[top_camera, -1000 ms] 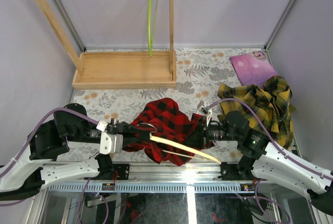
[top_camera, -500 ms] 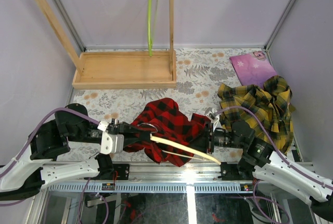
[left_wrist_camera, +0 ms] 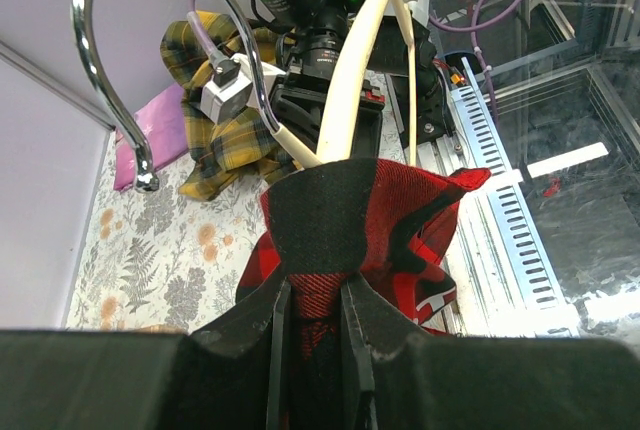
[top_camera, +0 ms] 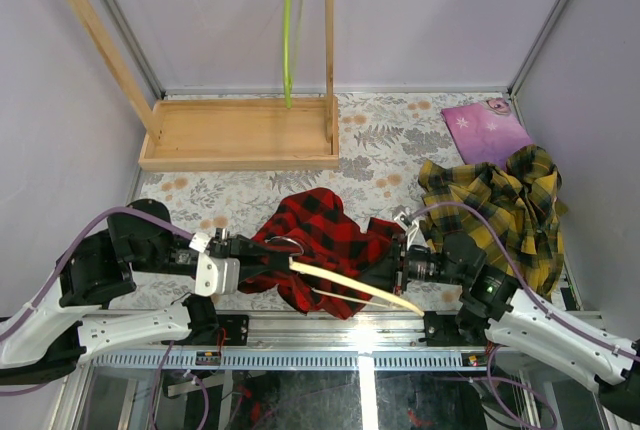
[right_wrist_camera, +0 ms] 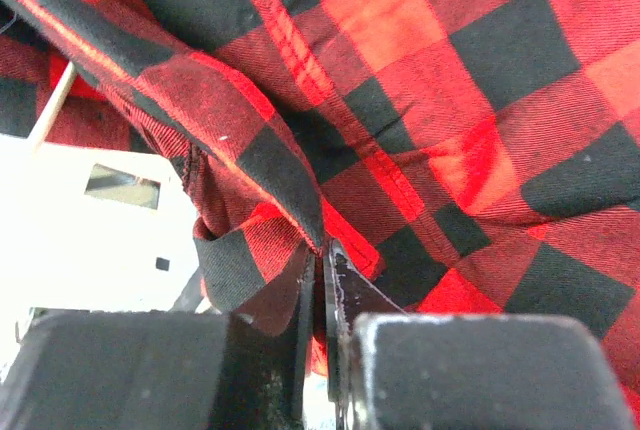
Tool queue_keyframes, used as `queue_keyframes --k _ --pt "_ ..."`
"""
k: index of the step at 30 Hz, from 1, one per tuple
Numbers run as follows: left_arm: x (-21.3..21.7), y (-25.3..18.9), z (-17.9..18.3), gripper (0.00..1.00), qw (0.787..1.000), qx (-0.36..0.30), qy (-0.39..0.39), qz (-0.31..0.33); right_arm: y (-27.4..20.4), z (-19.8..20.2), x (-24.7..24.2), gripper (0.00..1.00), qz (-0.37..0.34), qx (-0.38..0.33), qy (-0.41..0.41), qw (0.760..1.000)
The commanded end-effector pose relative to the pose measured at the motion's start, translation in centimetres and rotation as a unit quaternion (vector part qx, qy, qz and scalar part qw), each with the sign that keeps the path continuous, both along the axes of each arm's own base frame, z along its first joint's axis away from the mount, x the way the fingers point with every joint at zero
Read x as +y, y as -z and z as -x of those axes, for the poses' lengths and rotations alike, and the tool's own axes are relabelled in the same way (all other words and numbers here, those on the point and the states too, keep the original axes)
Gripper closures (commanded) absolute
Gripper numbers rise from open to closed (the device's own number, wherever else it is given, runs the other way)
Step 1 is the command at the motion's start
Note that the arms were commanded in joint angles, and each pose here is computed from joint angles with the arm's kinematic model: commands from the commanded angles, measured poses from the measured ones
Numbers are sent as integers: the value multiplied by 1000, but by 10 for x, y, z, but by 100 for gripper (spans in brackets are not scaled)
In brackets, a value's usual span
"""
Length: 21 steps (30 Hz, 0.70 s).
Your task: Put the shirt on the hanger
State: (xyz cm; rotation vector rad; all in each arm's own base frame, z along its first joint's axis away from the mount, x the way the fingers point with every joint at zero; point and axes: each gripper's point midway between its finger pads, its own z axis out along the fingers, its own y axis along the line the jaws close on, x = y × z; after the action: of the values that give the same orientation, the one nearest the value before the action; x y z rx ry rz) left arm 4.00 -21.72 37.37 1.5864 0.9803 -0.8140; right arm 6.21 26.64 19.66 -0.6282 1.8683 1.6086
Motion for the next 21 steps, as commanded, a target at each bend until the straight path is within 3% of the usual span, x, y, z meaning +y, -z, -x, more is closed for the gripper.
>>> queue_keyframes --k 1,7,13,21 --pt "2 -15 -2 100 998 -45 3 31 -34 -24 -12 99 -9 -53 78 996" --pt "4 -15 -17 100 998 -37 -46 36 -67 -58 -53 100 67 -148 195 967" --pt "7 -28 -31 100 993 -48 -90 66 -77 -78 -73 100 187 -192 219 938" --pt "21 -41 -44 100 985 -68 -137 84 -98 -93 -91 100 219 -218 263 914"
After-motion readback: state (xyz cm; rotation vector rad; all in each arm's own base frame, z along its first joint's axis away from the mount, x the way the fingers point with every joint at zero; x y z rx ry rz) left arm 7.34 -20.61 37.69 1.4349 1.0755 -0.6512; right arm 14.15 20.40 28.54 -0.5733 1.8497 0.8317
